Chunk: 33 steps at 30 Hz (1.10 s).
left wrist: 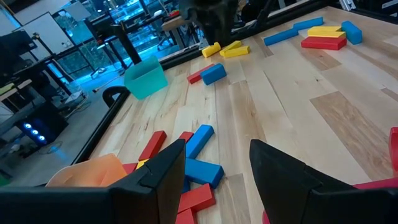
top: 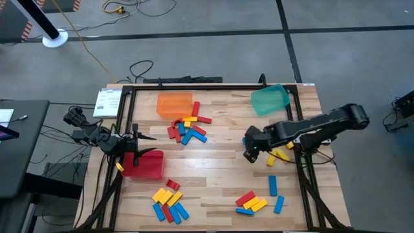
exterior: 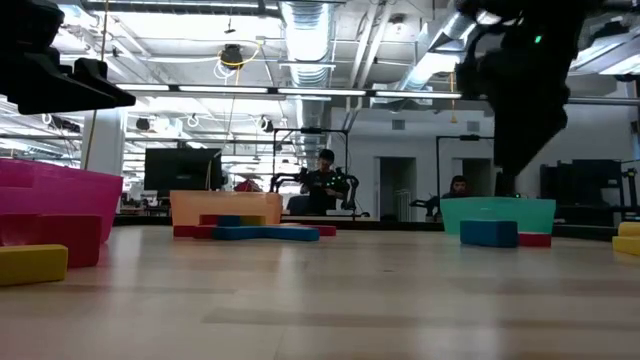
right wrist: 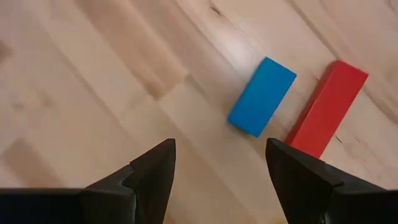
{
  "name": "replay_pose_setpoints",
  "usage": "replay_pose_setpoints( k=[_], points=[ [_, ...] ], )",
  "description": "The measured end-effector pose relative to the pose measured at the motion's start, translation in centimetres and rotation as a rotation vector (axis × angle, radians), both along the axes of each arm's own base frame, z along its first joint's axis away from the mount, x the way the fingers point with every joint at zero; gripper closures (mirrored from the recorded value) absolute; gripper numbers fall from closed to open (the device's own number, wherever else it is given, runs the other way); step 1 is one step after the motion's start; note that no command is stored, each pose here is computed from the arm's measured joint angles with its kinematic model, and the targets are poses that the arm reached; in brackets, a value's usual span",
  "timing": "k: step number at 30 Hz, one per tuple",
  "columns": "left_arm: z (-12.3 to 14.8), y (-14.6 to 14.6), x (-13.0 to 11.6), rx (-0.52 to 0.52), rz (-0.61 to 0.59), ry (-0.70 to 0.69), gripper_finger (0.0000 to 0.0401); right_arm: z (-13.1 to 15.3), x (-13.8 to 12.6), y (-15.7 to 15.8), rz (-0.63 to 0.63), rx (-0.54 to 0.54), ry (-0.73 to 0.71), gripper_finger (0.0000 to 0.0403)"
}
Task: Sort blocks
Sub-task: Put the red block into the red bin
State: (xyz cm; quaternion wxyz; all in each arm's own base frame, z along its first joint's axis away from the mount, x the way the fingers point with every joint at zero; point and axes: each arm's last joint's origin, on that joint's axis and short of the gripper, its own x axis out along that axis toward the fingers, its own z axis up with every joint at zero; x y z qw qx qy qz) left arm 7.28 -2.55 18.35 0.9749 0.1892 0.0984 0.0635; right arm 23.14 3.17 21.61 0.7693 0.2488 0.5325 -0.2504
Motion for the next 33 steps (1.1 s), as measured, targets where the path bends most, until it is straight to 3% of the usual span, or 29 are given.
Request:
replay_pose_setpoints(
  k=[8, 22, 30, 33],
  points=[
    [0.0, 0.0, 0.0, 0.001, 0.0, 0.0, 0.0227, -3.7, 1.7, 0.0, -0.011, -0.024, 0.152, 0.0133],
    [0.0, 0.0, 0.0, 0.0, 0.0, 0.0, 0.0227, -6.0, 2.6, -1.6, -0.079, -0.093, 0.188, 0.0133],
    [0.0, 0.0, 0.0, 0.0, 0.0, 0.0, 0.0227, -4.6, 2.1, -1.3, -0.074, -0.078, 0.133, 0.0133],
    [0.0, 0.0, 0.0, 0.0, 0.0, 0.0, 0.0227, -3.4, 1.8, -1.4, -0.003, -0.096, 0.087, 0.0133]
  ],
)
